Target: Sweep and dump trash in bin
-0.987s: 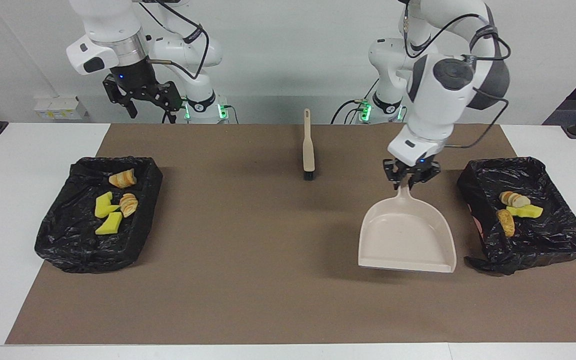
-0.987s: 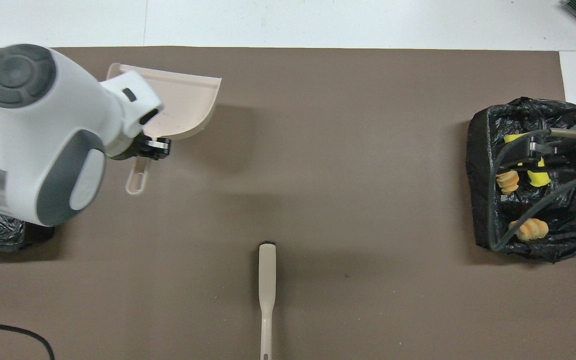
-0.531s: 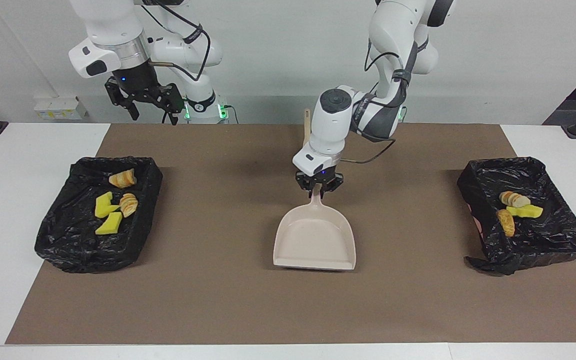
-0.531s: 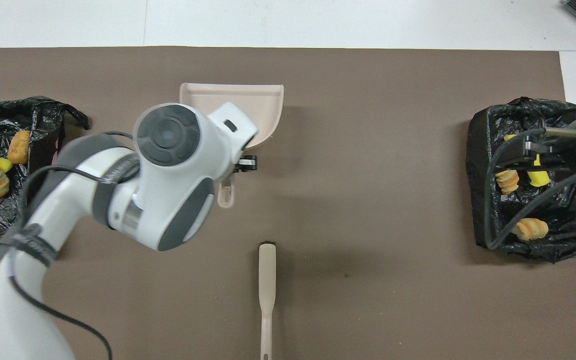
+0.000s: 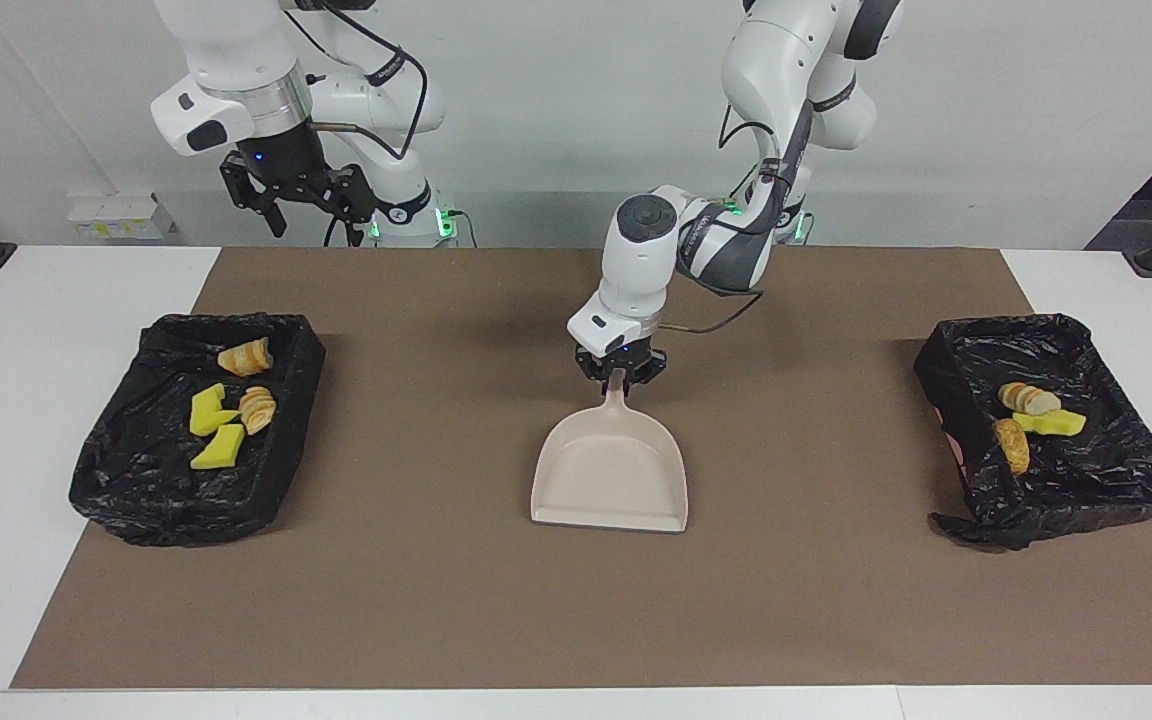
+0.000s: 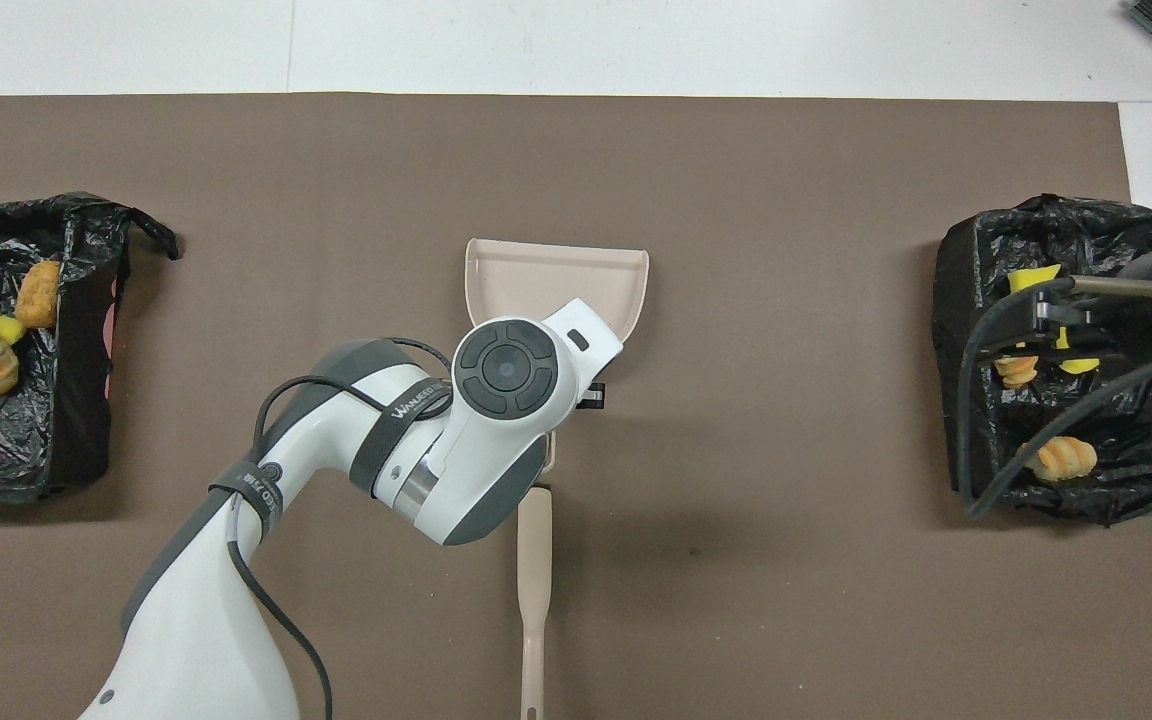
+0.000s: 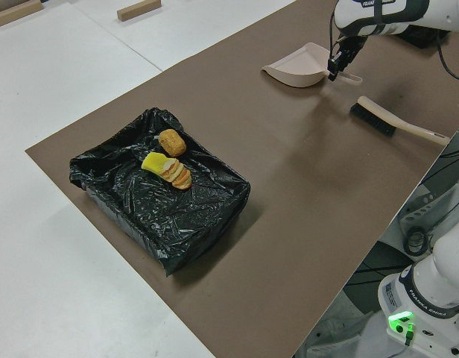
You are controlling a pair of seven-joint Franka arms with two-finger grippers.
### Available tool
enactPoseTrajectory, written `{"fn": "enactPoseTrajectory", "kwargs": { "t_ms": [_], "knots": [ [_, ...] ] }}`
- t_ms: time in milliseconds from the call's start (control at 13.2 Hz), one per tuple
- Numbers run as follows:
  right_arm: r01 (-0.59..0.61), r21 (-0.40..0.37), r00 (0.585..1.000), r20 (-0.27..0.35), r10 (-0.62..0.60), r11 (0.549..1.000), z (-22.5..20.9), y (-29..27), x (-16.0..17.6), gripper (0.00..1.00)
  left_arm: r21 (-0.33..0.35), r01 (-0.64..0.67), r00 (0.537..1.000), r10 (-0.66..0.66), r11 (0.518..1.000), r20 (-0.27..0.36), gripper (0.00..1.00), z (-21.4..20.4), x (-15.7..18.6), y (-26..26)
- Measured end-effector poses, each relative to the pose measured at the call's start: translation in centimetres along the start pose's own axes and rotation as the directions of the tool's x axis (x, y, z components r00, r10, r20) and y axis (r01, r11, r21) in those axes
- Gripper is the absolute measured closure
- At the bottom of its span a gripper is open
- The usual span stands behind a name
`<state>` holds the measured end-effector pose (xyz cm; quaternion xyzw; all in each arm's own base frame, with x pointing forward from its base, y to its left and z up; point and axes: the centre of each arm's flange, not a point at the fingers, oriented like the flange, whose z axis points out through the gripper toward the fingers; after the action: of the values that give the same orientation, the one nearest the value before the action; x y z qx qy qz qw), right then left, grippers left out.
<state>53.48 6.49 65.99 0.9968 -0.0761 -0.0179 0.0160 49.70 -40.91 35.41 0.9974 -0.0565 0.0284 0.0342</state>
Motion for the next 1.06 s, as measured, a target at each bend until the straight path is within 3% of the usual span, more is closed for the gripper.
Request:
{"fn": "enactPoseTrajectory", "kwargs": {
  "t_ms": [76,152,531,759,1063],
  "knots": [
    [0.000,0.000,1.000,0.000,0.000,1.000,0.0,0.0,0.0,0.00,-0.003,0.007,1.000,-0.007,1.000,-0.001,0.69,0.0,0.0,0.0],
    [0.000,0.000,1.000,0.001,0.000,1.000,0.1,0.0,0.0,0.00,-0.007,0.013,1.000,-0.013,1.000,-0.001,0.61,0.0,0.1,0.0],
    [0.000,-0.001,1.000,0.002,0.000,1.000,0.1,0.0,0.0,0.00,-0.006,0.114,0.993,-0.114,0.993,-0.035,0.02,-2.3,3.4,-5.2],
    [0.005,0.001,1.000,-0.004,-0.005,1.000,0.0,-0.2,0.0,0.00,0.021,0.152,0.988,-0.151,0.988,-0.023,0.00,-4.9,5.4,-11.3],
    [0.009,0.004,1.000,-0.017,-0.009,1.000,-0.1,-0.3,0.1,0.00,0.074,0.098,0.992,-0.103,0.992,0.067,0.00,-7.2,6.4,-20.9]
  ]
}}
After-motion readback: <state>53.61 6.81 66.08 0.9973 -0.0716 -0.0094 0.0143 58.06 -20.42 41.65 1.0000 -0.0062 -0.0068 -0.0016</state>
